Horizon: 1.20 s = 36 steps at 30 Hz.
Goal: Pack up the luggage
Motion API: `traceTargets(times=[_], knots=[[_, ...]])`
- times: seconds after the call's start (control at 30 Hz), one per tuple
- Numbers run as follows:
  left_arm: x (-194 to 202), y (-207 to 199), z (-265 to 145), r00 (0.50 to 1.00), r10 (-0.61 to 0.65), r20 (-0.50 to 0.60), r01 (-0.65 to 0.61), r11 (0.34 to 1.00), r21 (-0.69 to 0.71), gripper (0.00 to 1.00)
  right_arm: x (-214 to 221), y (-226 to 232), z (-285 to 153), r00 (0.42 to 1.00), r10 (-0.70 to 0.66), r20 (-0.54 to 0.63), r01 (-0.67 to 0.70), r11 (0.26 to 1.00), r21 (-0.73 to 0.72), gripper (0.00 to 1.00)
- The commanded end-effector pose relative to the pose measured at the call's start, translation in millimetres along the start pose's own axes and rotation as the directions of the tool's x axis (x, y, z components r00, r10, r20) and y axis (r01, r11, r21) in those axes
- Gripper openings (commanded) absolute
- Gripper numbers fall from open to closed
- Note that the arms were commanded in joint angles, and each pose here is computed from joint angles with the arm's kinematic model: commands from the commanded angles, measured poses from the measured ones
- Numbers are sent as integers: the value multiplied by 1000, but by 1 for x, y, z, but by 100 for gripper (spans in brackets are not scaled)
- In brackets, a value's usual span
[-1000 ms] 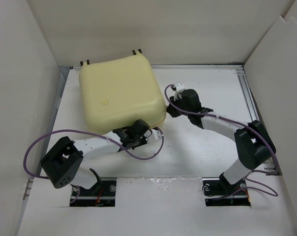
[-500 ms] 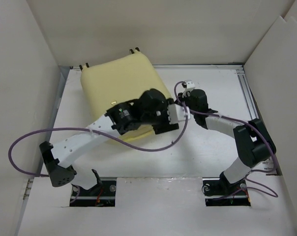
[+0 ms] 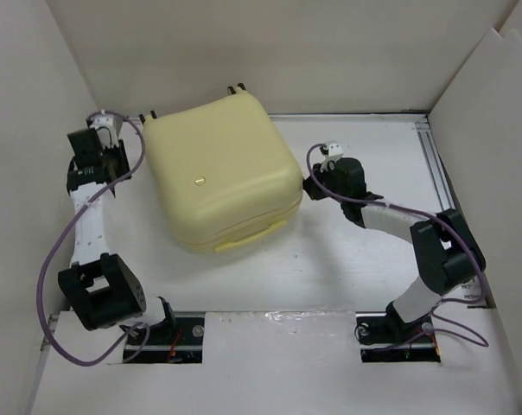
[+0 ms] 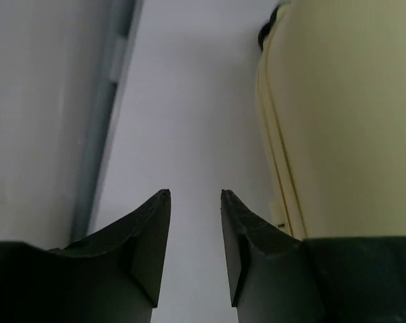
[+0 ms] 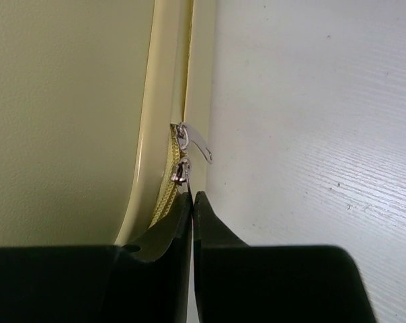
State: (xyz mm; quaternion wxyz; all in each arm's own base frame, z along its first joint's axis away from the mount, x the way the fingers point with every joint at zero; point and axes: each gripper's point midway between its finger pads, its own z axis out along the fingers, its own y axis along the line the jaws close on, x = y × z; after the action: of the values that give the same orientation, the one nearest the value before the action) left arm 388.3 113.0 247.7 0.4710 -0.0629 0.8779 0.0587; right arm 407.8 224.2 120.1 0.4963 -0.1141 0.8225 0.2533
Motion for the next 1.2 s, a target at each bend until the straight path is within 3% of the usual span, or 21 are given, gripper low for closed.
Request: traceTargets(times=[0.0, 0.07, 0.1, 0.13, 0.17, 0.27, 0.4, 0.53, 0.67, 0.83, 0.9, 1.0, 1.03, 1.1, 1.17], knots=[[24, -22, 12, 1000, -20, 19, 19, 999, 51, 32, -10, -14, -10, 999, 17, 46, -20, 998, 58, 0], [53, -37, 44, 997, -8, -72, 15, 995, 99, 36, -3, -4, -14, 999, 30, 36, -31, 999, 42, 0], [79, -56, 66, 985, 23, -171, 4, 988, 155, 36, -3, 1, -17, 999, 24, 41, -25, 999, 36, 0], [72, -60, 63, 986, 23, -165, 7, 984, 180, 38, -5, 3, -19, 998, 33, 52, -34, 999, 33, 0], [94, -80, 83, 967, 59, -247, 2, 971, 239, 38, -2, 8, -22, 998, 27, 51, -28, 999, 26, 0], [91, -122, 106, 960, 123, -253, -18, 925, 380, 41, 4, 21, -38, 996, 47, 69, -49, 998, 25, 0], [68, -204, 106, 946, 301, -122, -193, 822, 536, 46, 20, 21, -63, 993, 85, 87, -90, 994, 54, 0], [45, -236, 107, 951, 292, -103, -181, 795, 579, 46, 36, 5, -76, 993, 101, 68, -108, 988, 114, 0], [57, -226, 101, 953, 259, -159, -139, 836, 530, 48, 28, -15, -80, 994, 81, 67, -90, 985, 150, 0], [57, -168, 96, 975, 127, -185, -41, 911, 411, 49, 11, -9, -85, 997, 55, 47, -60, 991, 117, 0], [39, -144, 88, 985, 81, -149, -23, 934, 357, 50, 3, -12, -93, 998, 40, 38, -45, 989, 143, 0], [27, -111, 73, 992, 23, -122, 10, 963, 268, 51, -8, -32, -111, 999, 42, -2, -41, 975, 220, 20], [21, -103, 70, 995, 2, -99, 22, 970, 243, 51, -15, -38, -122, 999, 40, -2, -39, 966, 257, 48], [3, -71, 57, 999, -44, -25, 47, 987, 152, 53, -23, -81, -155, 995, 100, 7, -90, 864, 495, 72], [1, -46, 51, 996, -91, 8, 90, 993, 77, 54, -23, -108, -207, 979, 203, 4, -150, 710, 687, 100]])
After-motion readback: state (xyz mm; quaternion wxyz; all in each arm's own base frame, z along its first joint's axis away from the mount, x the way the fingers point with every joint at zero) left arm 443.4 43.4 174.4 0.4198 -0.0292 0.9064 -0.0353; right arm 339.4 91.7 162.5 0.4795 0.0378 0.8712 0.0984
